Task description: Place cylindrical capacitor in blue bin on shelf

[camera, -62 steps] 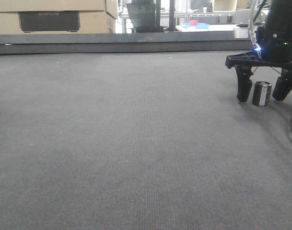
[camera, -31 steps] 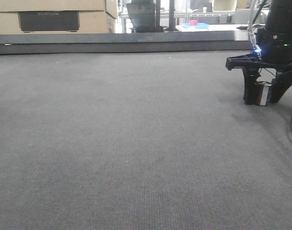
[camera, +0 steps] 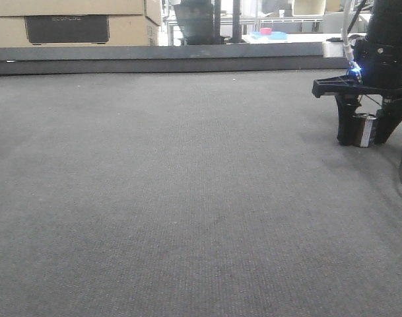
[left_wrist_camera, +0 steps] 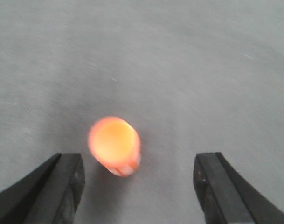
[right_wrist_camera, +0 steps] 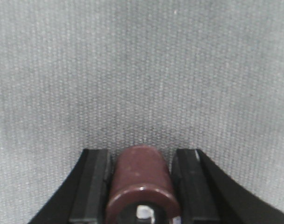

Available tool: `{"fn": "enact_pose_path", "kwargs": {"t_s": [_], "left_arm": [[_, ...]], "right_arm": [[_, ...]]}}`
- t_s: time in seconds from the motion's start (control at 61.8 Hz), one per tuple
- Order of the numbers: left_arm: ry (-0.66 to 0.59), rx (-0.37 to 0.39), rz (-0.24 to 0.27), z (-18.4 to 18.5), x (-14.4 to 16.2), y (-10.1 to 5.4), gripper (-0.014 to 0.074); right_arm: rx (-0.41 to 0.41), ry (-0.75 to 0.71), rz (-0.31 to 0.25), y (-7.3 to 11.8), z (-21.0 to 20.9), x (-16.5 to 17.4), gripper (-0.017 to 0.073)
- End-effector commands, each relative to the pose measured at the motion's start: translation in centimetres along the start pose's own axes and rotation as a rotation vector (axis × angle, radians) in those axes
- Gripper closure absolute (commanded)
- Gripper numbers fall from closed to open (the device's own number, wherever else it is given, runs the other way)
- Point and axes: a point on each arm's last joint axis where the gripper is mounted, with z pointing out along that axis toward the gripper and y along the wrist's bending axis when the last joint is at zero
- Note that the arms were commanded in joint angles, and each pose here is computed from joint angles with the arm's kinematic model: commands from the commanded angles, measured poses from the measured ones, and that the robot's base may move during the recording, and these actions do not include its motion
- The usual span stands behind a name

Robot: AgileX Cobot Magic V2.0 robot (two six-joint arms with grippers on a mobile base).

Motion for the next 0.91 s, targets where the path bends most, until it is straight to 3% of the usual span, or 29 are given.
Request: {"fn": "enact_pose_path", "kwargs": {"t_s": [0.0,0.146,0.388,0.89], "left_arm": [[0.024,-0.017,-0.017,1.0,-1.0,0.8,0.019],[0.134,-0.026,0.019,3.4,-1.7,1.0,0.019],[0.25,-0.031,0.016,6.7,-3.3,1.0,0.0135],[0.399,-0.032,-0.006,11.8,-1.4,1.4,0.0118]], "right_arm": [[0.006,0.013,-0.005,-0.1,-0.3,0.1,0.0727],[0.006,0.009,-0.005,-0.1,-0.3,0.1,0.0727],[0.006,0.009,-0.005,-0.1,-0.3,0.1,0.0727],[0.006,0.001,-0.005,-0.1,-0.3,0.0,0.0727]]}}
